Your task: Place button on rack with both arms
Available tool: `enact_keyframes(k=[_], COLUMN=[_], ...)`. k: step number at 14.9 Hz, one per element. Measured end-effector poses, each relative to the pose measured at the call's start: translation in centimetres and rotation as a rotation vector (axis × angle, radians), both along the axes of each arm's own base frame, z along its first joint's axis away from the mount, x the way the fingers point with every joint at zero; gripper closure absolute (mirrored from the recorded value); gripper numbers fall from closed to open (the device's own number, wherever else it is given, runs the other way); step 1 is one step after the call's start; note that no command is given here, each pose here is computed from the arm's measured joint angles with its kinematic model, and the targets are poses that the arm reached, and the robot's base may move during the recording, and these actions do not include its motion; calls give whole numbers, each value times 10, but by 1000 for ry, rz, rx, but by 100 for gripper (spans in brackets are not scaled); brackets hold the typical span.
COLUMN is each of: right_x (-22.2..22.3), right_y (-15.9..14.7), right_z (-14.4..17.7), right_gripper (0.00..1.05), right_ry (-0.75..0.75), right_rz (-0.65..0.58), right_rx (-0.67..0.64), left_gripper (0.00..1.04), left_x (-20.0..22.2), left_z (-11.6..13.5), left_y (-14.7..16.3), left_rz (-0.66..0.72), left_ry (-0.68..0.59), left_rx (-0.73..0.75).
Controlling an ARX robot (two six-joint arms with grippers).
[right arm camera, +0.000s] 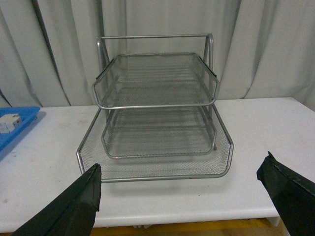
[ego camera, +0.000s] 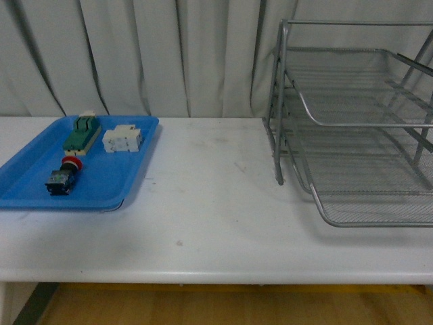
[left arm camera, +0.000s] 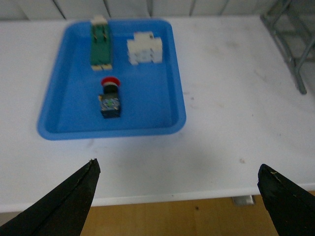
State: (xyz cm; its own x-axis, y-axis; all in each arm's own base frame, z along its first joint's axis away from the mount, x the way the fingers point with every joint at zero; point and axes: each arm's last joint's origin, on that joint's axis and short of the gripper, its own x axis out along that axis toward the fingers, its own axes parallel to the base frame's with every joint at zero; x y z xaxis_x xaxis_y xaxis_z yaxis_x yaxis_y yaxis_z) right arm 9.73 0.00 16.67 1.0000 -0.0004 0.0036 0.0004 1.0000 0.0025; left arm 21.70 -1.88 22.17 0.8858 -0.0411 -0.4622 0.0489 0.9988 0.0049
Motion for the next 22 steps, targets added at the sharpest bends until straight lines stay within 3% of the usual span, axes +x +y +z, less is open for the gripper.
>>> enact_keyframes(k=[6, 10, 14, 20, 21, 22], right_x=[0, 0, 0, 0, 0, 0], right_y=[0, 0, 0, 0, 0, 0], right_z=[0, 0, 0, 0, 0, 0], right_gripper=[6, 6, 6, 6, 6, 6], right_ry=[0, 0, 0, 0, 0, 0], right_rz=[0, 0, 0, 0, 0, 0], right_rx=[0, 0, 0, 0, 0, 0], left_gripper=[7, 7, 7, 7, 17, 37], left_x=[174, 238, 267, 273, 273, 273], left_z=[-64, -97, -119, -148, -149, -151], left_y=[42, 54, 62, 75, 72, 70], left_rz=[80, 98, 153, 185, 173, 161], left_ry=[381, 459, 499, 542, 540, 517], left_rx=[-25, -35, 2, 4, 0, -10])
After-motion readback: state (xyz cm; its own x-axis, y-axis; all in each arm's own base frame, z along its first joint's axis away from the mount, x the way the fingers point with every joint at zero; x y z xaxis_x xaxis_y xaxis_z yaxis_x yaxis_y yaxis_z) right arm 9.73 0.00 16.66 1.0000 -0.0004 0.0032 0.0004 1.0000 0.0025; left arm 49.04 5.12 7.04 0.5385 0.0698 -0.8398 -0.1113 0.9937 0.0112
